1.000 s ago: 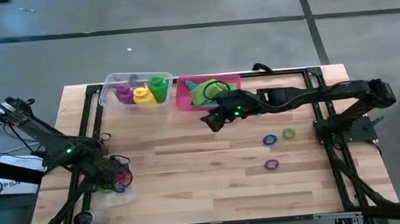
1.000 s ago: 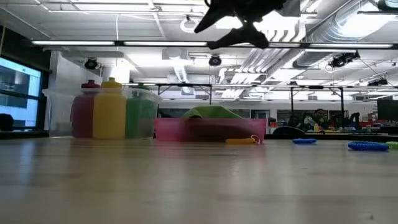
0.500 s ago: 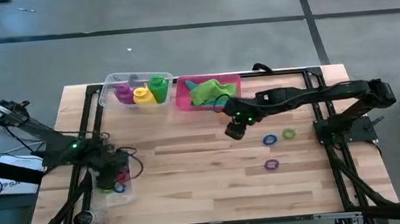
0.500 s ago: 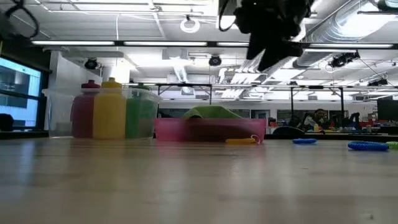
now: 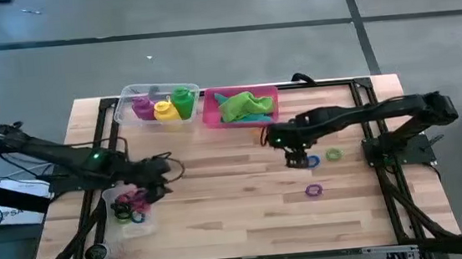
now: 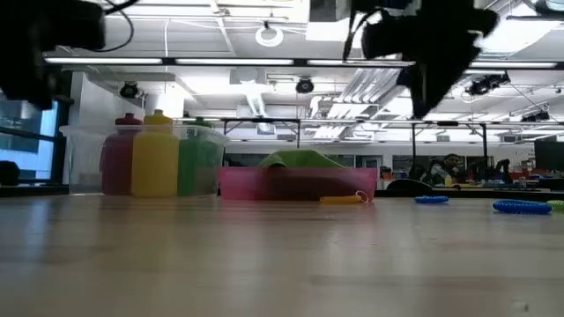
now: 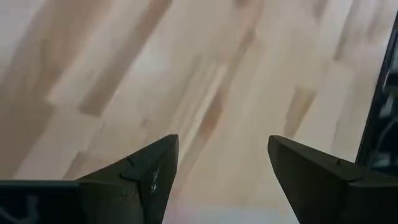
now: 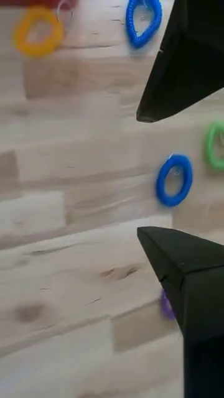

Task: Pick & Place Sports Items
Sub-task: Put the blue spring keychain into the bottom transparent bin

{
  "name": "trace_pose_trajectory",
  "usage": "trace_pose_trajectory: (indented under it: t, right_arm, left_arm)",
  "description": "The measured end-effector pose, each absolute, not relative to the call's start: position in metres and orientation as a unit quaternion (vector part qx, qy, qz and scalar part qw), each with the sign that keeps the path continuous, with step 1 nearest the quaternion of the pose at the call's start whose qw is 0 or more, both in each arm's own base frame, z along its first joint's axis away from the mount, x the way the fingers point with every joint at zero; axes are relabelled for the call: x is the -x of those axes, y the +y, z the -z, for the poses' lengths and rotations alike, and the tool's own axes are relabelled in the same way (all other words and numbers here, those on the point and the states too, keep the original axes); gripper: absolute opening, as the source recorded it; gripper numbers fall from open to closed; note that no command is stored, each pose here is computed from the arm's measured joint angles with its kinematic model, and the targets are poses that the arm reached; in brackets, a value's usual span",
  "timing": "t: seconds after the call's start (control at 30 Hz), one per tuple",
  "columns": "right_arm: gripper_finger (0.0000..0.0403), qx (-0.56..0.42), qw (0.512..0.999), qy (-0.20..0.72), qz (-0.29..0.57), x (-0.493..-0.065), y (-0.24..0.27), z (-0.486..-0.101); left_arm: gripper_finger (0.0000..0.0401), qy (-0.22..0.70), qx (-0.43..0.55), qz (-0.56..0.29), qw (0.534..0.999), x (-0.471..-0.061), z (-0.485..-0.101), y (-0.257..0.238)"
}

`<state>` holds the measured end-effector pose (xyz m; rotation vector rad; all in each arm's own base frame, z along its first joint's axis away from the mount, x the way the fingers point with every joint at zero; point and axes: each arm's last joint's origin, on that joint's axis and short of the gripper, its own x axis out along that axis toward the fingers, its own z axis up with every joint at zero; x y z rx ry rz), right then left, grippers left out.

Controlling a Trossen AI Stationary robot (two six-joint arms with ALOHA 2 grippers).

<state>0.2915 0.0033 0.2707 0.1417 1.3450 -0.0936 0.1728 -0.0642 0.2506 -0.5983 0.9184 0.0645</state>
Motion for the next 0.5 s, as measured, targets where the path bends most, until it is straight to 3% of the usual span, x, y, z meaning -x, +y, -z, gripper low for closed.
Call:
trace_pose_trajectory:
  t: [0.5]
  right_arm:
    - [0.0231, -0.001, 0.737, 0.673, -0.061, -0.259, 0.004, -0.201]
  left_arm:
    - [0.0203, 0.317, 0.339, -0.080, 0.882, -0.196, -0.265, -0.032]
